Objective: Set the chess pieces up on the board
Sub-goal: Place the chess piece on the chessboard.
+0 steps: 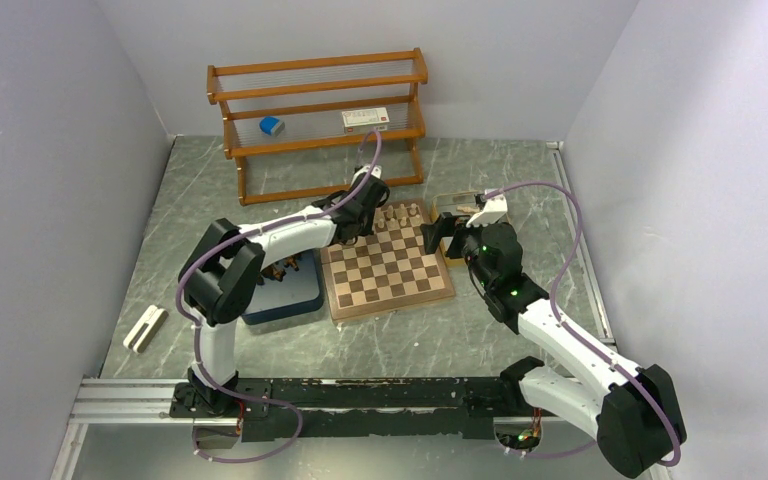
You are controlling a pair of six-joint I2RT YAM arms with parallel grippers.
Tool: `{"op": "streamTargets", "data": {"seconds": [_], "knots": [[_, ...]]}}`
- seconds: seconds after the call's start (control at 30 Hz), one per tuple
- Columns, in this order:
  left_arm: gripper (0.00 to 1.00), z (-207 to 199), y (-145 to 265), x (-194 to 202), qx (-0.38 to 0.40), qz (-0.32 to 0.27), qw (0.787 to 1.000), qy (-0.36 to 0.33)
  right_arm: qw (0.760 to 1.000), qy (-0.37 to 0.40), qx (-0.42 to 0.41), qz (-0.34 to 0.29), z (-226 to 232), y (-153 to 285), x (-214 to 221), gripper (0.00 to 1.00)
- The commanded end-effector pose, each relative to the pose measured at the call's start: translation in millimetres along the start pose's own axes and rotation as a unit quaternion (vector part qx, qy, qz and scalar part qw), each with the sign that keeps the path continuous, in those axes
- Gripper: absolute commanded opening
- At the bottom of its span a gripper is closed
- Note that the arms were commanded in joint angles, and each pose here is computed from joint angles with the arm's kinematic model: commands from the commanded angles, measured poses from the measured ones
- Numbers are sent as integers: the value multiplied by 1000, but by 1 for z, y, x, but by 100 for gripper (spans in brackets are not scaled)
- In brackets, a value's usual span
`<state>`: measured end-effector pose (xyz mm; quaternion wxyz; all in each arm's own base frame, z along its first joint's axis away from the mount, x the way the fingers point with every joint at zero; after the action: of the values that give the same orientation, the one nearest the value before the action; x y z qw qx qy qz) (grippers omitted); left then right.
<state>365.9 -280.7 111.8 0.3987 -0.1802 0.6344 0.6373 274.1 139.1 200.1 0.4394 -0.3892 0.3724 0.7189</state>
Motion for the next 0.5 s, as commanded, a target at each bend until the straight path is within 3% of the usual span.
{"op": "streamTargets", "data": {"seconds": [0.0, 0.47], "knots": [[16, -2, -6, -5, 9, -17, 1000, 18, 1000, 8, 15, -6, -8, 2, 0, 100], [16, 6, -14, 5, 2, -16, 1000, 21, 1000, 9, 17, -7, -9, 1, 0, 100]]}}
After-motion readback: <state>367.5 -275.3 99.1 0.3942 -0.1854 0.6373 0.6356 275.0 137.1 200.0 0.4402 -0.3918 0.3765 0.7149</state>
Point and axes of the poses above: each gripper's point midway between its finger pads, its own y axis back along the fingers, its own z axis along the line the jaws close on, x = y × z, the point moved 5 cm from there along y, back along the fingers, and after that the axes turned 8 degrees about -y, right-handed, at the moved point
